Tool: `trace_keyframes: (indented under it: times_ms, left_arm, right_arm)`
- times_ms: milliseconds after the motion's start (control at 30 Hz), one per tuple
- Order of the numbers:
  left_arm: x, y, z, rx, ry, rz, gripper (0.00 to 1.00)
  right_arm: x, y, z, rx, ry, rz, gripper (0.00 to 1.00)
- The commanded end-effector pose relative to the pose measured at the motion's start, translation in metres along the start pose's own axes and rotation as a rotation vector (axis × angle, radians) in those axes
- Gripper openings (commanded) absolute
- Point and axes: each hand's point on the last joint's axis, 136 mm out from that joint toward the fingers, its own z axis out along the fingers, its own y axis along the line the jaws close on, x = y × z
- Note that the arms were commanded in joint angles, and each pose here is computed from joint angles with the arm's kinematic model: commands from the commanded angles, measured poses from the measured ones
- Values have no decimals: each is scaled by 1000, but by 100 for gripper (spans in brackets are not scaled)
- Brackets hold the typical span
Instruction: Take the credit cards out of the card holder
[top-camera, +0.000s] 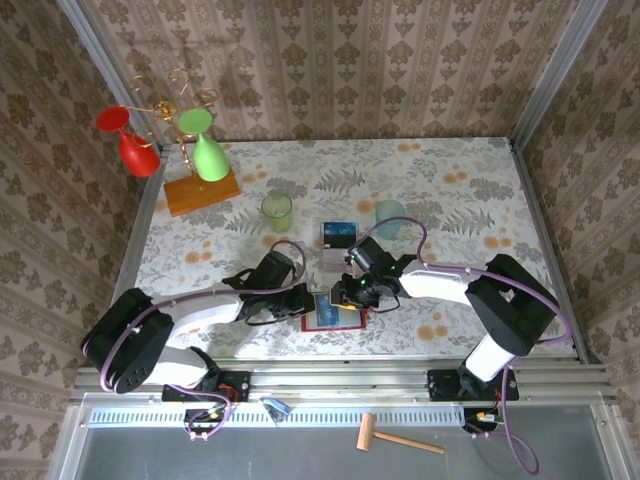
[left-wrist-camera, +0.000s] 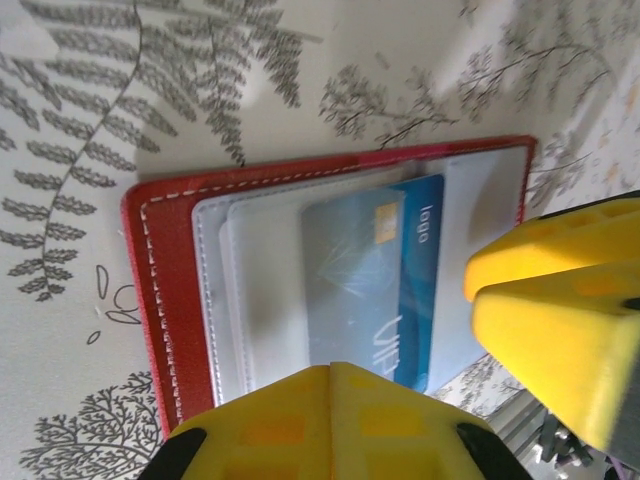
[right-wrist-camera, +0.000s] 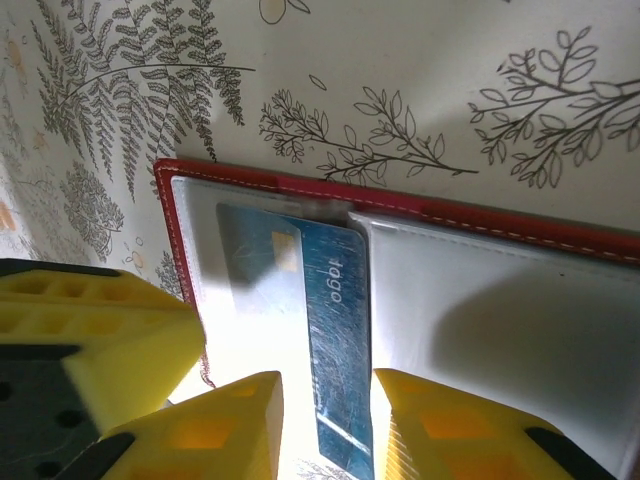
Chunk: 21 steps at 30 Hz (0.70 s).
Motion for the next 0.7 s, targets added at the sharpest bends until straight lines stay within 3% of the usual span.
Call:
trace_keyframes:
  times_ms: [0, 467, 667]
  left_arm:
    - [4, -4, 5, -1, 27, 27, 7]
    - [14, 15, 14, -68, 63, 16, 5]
    - [15, 19, 14, -83, 62, 9, 5]
  right_arm:
    - [3, -3, 6, -23, 25, 26, 29]
    - [7, -8, 16, -52, 52, 55, 28]
    - [6, -4, 10, -73, 28, 61, 20]
